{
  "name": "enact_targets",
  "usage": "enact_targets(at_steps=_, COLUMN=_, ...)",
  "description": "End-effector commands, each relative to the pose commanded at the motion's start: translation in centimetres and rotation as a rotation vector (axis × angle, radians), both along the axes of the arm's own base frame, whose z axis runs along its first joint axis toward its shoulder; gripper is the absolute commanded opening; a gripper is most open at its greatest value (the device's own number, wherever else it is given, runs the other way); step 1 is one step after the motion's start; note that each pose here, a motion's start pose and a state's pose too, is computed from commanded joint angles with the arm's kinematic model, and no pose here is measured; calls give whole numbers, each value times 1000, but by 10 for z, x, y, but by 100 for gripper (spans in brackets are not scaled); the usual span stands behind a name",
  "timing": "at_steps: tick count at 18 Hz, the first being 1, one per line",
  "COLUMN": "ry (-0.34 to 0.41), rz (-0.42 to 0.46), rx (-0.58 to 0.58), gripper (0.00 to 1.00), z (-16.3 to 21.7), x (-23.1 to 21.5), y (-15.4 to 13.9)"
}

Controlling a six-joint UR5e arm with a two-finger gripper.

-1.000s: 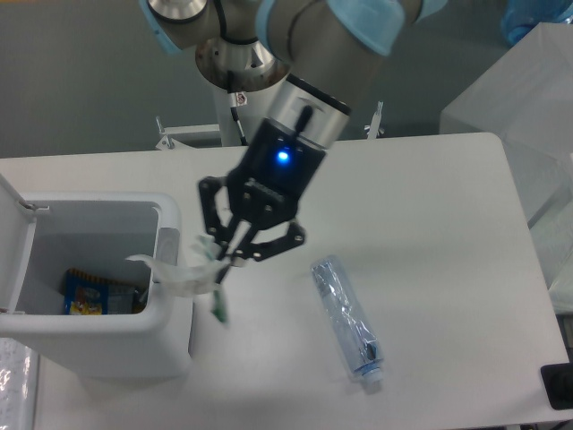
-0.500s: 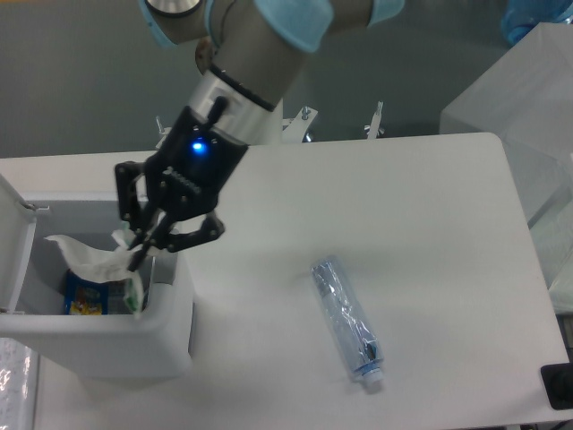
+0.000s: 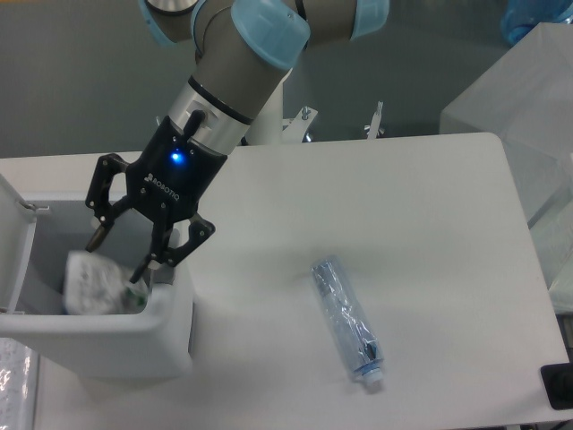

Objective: Place the trash in the trash can
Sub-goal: 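Open the gripper to drop the tissue into the bin, then move the gripper to the cap end of the plastic bottle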

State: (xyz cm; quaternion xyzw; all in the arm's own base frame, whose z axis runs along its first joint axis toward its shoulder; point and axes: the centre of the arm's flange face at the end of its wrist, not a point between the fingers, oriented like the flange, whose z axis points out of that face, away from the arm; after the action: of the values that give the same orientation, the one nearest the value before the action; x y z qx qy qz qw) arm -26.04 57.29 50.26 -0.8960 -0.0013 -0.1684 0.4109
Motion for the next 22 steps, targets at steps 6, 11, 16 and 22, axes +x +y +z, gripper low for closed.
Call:
enact_targets(at_steps=6, ry=-18, rz=75, rx=-21, gripper=100, z=-16, x=-47, y=-14)
enact_targets(at_steps=11, ry=-38, rz=186, rx=-59, gripper=100, z=-47, x=-122, y=-38)
enact_targets(at_steps=16, ry=28, rz=298, rx=-201, gripper=100, z=-80, x=-175, y=-47)
enact_targets(at_steps=22, ry=39, rz=359, rx=-433, gripper=100, z=-121, x=-226, y=-37)
